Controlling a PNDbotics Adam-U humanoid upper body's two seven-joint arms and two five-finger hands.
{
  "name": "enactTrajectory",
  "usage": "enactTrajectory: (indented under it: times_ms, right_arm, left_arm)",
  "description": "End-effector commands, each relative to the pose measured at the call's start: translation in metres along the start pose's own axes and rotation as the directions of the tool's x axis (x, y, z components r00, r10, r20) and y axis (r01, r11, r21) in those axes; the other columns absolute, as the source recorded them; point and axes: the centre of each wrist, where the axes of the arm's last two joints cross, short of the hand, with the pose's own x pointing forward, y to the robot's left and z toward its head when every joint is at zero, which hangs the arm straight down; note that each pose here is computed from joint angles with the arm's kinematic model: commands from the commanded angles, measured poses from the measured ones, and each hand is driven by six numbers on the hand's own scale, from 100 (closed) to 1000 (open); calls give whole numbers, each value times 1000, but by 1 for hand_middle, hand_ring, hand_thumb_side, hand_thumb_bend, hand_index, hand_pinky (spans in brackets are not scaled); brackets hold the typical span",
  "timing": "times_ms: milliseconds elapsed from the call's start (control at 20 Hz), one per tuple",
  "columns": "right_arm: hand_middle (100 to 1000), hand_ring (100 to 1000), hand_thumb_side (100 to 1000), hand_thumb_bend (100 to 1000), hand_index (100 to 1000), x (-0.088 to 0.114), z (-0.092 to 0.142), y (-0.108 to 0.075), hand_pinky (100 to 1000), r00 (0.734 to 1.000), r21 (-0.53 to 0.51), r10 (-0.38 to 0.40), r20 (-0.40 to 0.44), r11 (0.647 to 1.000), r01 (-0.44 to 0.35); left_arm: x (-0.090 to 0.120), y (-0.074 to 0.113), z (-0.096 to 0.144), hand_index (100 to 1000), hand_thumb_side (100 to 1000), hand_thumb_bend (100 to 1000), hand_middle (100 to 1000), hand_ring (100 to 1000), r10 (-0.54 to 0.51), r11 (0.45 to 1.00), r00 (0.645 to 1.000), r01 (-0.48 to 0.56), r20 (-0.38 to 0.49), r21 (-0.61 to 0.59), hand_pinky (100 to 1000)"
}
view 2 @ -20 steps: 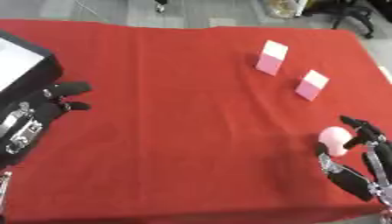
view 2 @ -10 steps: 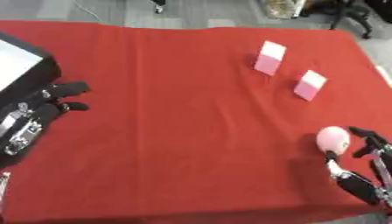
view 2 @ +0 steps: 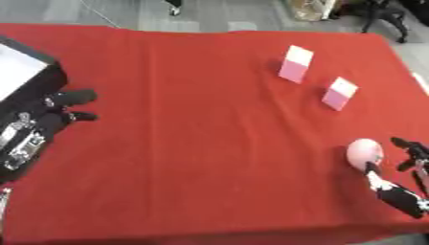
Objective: Pick up the objects with one hand, pass them to the other hand, and then place them into the box on the other side of the table.
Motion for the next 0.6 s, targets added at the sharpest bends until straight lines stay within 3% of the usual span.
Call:
enactTrajectory:
  times_ms: [50,600]
  right_arm:
    - [837,604,544,206,911,-5,-6,-11,791,999,17,27,18,999,-27]
    - [836,623,524,174,887,-2,-11,-8,795,997,118,17,81,993,-26]
  left_arm:
    - [7,4,-2,852,767,100,828,1000,-16,1000,1000,16,27,-8,829]
    - [8,4,-2,852,766,100,829,1000,-13,1000,999,13,30,-11,829]
